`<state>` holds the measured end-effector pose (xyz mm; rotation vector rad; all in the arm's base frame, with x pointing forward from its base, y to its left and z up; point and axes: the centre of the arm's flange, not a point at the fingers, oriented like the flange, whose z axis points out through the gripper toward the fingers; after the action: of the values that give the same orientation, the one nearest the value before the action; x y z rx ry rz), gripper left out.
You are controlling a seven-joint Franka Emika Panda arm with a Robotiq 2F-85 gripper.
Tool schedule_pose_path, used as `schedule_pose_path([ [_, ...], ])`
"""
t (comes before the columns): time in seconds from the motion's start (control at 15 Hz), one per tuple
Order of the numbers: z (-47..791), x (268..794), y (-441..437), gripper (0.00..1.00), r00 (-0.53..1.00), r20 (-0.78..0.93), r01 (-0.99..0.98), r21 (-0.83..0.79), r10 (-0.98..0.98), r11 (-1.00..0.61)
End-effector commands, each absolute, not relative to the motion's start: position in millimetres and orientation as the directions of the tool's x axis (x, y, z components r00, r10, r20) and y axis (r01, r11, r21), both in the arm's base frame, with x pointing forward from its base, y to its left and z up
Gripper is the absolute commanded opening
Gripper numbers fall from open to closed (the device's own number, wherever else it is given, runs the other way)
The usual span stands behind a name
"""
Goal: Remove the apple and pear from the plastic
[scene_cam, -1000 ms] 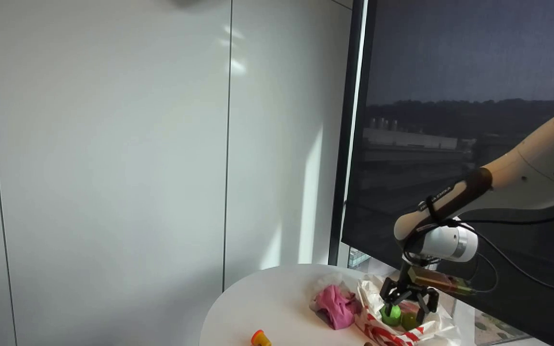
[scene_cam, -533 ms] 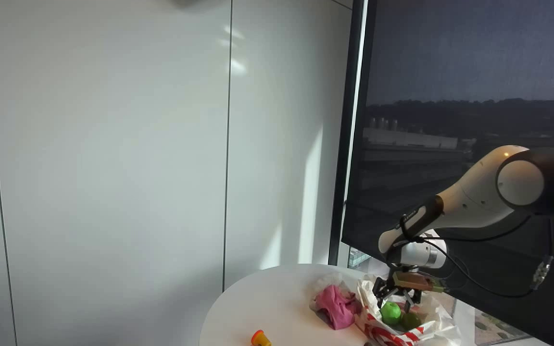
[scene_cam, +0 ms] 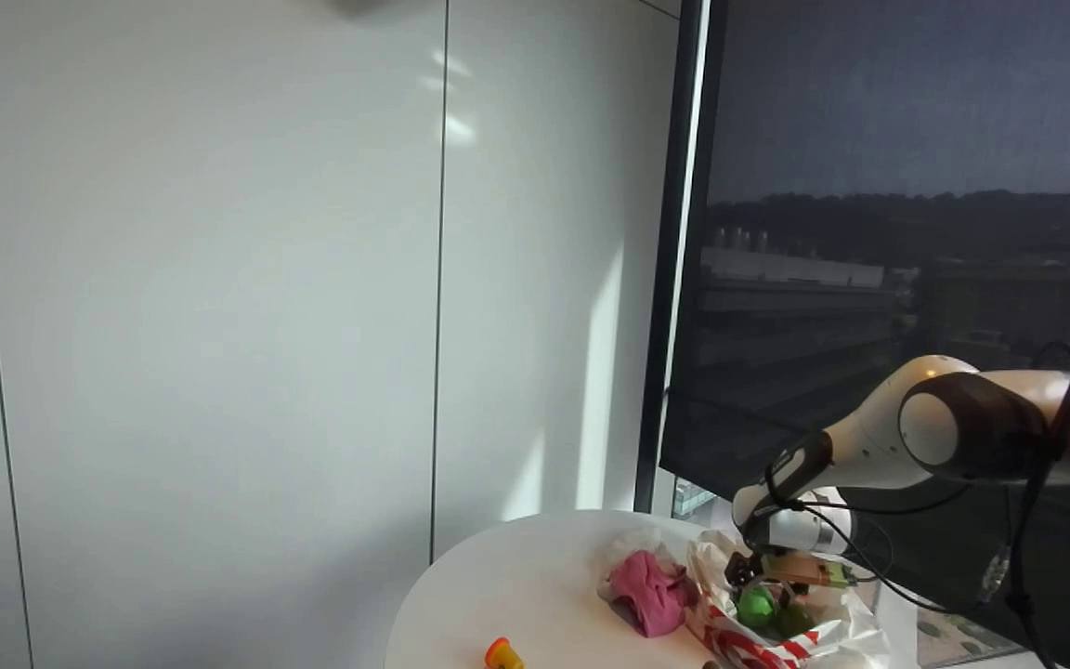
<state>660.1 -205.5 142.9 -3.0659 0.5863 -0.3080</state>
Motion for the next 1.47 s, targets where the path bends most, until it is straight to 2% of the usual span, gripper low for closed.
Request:
schedule_pose_path([
  [0.0,121.4,680.8,-209.9,1.0,0.916,0.277,-0.301,-0.01,-0.292,-0.954],
  [0.13,109.9,680.1,-206.7,1.0,0.923,0.29,-0.269,0.015,-0.253,-0.963],
  [0.2,104.0,678.6,-206.8,0.94,0.926,0.288,-0.262,0.028,-0.243,-0.965],
  [0.27,100.0,677.3,-206.5,0.74,0.927,0.289,-0.26,0.031,-0.24,-0.965],
  [0.47,98.8,672.2,-209.0,0.53,0.922,0.309,-0.26,0.042,-0.235,-0.965],
  [0.93,185.2,620.5,-196.1,0.52,0.891,0.358,-0.313,0.04,-0.279,-0.949],
  [1.07,209.7,605.6,-188.6,0.52,0.91,0.305,-0.295,0.006,-0.279,-0.955],
  [1.2,232.9,587.0,-172.6,0.52,0.949,0.18,-0.257,-0.043,-0.26,-0.965],
  [1.4,239.1,568.5,-123.5,0.52,0.991,0.056,-0.12,-0.063,-0.123,-0.991],
])
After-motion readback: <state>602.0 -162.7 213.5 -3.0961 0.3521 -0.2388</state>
